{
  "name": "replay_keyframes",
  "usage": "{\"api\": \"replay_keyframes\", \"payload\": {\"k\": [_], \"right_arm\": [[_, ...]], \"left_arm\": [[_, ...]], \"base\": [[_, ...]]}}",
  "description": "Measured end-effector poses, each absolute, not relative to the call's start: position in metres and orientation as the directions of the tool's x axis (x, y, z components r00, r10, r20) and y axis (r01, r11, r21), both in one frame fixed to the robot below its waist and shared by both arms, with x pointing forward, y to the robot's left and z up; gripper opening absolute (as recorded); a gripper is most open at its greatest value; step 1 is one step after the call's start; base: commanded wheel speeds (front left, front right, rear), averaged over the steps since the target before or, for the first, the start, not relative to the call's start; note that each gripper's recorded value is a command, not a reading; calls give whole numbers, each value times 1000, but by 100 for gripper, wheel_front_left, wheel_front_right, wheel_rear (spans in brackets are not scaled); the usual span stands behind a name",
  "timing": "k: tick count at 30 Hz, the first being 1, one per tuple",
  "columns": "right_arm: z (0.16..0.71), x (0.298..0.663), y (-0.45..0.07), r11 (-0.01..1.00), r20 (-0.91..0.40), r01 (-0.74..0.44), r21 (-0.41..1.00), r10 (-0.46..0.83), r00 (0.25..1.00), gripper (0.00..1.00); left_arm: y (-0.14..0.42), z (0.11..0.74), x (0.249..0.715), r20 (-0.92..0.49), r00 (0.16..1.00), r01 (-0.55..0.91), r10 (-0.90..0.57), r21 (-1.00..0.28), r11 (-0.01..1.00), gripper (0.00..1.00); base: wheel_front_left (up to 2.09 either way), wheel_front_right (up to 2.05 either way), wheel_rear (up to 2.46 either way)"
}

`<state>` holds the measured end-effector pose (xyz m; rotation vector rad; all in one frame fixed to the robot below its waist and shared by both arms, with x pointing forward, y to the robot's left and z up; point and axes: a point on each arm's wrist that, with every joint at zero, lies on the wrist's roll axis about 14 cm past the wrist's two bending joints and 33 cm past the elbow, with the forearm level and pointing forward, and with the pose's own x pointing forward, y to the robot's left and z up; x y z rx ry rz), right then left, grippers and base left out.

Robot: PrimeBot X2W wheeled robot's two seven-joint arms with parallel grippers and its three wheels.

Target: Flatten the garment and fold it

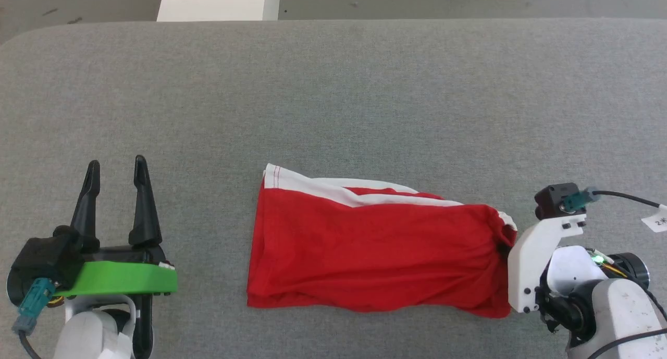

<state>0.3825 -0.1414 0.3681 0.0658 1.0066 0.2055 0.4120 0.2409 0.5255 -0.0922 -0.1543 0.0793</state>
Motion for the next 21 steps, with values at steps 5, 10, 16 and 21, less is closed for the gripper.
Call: {"api": "replay_keyframes", "payload": {"k": [5, 10, 16, 21], "right_arm": [[372, 386, -173, 991, -843, -98, 89, 127, 523, 0], [381, 389, -254, 997, -860, 10, -75, -70, 505, 0], [390, 394, -286, 987, -855, 90, -130, -157, 494, 0], [403, 397, -278, 988, -851, 63, -138, -151, 503, 0]], "left_arm": [[236, 525, 414, 153, 986, -58, 71, -92, 994, 100], [234, 522, 416, 148, 987, -50, 64, -97, 994, 100], [233, 518, 417, 137, 989, -43, 57, -97, 994, 100], [235, 522, 414, 147, 987, -46, 60, -98, 994, 100]], "base": [[0, 0, 0], [0, 0, 0], [0, 0, 0], [0, 0, 0]]}}
